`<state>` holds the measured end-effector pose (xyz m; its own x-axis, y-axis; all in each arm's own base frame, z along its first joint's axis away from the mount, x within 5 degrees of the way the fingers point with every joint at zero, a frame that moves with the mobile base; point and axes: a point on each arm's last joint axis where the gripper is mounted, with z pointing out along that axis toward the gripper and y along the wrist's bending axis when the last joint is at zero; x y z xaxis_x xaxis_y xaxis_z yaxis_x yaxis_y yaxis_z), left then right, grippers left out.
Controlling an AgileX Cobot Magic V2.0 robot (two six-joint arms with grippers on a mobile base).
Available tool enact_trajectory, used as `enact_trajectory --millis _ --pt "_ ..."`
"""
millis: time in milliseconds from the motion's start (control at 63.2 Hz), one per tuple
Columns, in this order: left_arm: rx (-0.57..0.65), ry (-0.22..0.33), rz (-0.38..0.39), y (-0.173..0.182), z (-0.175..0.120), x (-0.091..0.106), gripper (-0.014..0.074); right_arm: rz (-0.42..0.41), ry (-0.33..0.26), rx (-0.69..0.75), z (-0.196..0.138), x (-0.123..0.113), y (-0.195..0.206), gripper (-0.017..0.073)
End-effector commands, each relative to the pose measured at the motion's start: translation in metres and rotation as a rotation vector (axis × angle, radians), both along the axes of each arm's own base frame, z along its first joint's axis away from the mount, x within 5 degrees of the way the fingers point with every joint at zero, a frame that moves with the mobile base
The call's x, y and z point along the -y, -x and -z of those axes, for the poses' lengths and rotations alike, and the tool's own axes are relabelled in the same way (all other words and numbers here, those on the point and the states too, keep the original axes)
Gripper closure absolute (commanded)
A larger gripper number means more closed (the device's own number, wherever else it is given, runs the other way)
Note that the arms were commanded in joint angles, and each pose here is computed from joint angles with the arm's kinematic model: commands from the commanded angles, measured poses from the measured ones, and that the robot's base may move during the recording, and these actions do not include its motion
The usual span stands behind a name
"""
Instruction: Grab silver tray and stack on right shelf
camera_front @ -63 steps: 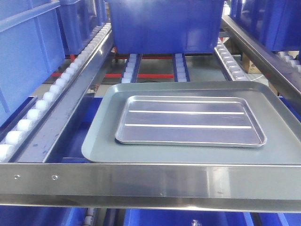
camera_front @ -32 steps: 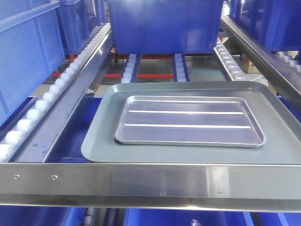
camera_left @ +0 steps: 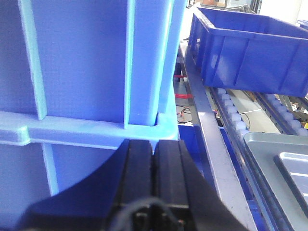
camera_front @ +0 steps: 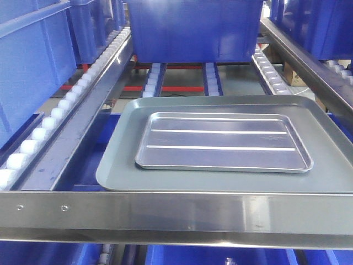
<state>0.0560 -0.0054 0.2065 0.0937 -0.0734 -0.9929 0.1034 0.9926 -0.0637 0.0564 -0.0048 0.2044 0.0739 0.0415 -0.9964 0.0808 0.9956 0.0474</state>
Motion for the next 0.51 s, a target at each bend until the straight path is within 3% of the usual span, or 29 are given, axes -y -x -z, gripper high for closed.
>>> enact_trajectory --millis 0,491 --pt "0.077 0.011 -0.012 0.001 -0.0018 -0.0011 0.0694 0.006 0.022 0.131 -0.0157 -0.0001 0.004 0.051" --pt "0.077 0.011 -0.012 0.001 -0.0018 -0.0011 0.0694 0.006 0.022 0.131 -0.0157 -0.0001 0.004 0.051"
